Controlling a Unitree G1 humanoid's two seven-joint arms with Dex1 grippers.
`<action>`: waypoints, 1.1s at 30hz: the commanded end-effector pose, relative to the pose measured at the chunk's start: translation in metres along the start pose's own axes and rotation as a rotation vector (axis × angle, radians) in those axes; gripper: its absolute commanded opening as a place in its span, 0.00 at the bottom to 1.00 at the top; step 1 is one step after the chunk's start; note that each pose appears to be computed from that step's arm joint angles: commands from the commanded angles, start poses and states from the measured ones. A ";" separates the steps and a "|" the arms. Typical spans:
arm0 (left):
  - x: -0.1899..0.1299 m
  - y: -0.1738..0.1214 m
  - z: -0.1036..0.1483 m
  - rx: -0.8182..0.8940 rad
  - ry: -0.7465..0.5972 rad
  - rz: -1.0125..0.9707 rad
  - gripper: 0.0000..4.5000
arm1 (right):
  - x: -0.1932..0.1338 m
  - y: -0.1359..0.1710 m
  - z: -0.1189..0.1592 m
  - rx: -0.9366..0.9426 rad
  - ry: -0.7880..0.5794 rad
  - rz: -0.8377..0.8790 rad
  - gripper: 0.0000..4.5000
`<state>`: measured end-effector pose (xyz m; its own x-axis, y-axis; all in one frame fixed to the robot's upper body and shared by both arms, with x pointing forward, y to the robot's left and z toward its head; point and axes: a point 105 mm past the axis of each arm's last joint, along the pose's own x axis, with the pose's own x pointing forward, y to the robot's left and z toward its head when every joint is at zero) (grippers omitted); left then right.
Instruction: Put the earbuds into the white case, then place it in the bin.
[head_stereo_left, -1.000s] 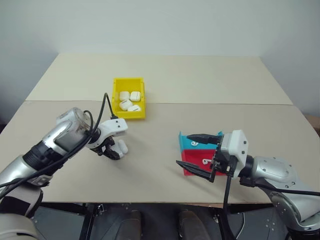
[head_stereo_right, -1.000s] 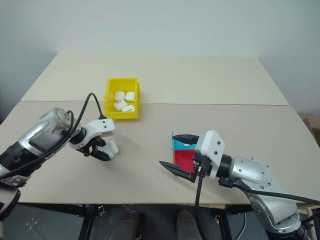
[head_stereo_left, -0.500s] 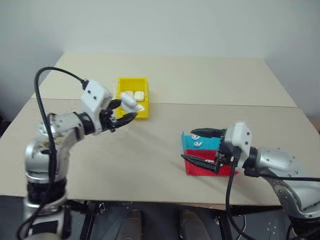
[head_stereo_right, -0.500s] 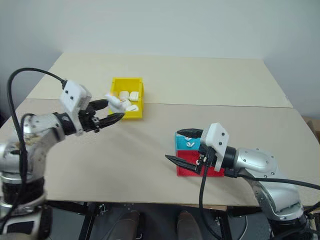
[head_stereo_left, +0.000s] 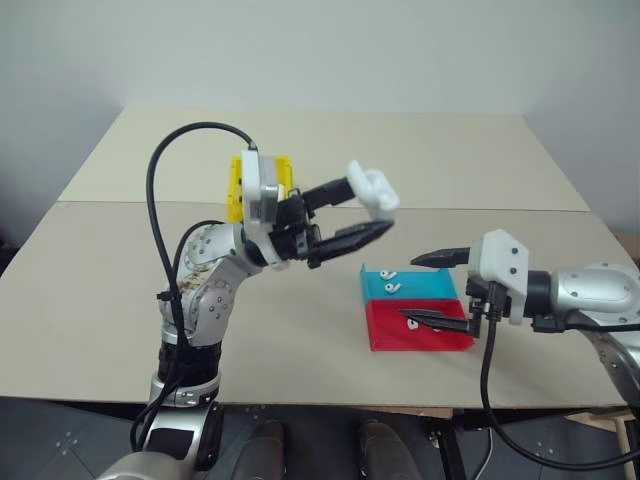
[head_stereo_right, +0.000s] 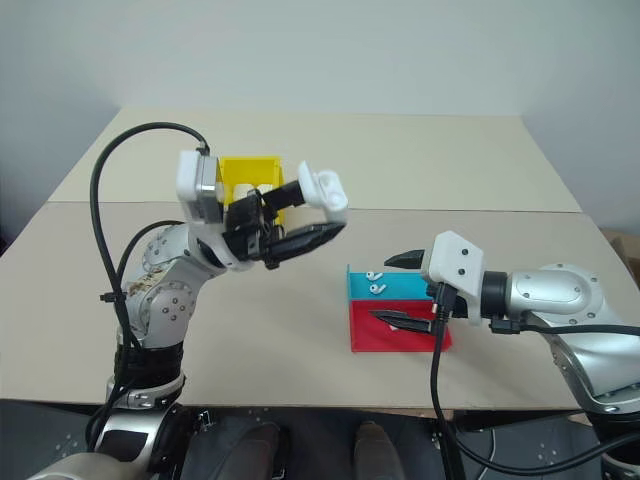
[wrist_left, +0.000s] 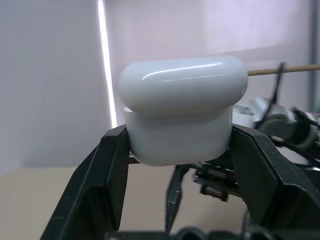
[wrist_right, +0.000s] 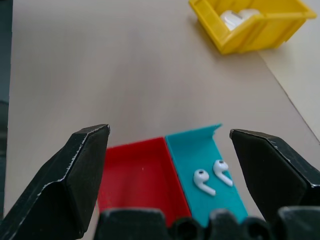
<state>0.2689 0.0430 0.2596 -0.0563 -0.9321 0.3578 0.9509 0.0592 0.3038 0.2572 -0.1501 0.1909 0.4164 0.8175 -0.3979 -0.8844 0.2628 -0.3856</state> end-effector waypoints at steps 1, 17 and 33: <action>-0.004 -0.005 0.003 0.034 -0.035 -0.071 0.61 | -0.011 -0.006 0.006 -0.023 0.037 -0.029 1.00; -0.007 -0.005 -0.010 -0.001 -0.005 -0.060 0.61 | 0.006 -0.007 -0.027 -0.073 0.443 0.078 0.56; -0.006 -0.016 -0.008 0.000 0.047 -0.019 0.61 | 0.041 -0.002 -0.070 -0.166 0.612 0.168 0.56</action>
<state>0.2645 0.0464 0.2379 -0.0327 -0.9545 0.2964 0.9567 0.0560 0.2856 0.2853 -0.1524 0.1119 0.3297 0.3994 -0.8554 -0.9395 0.0499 -0.3389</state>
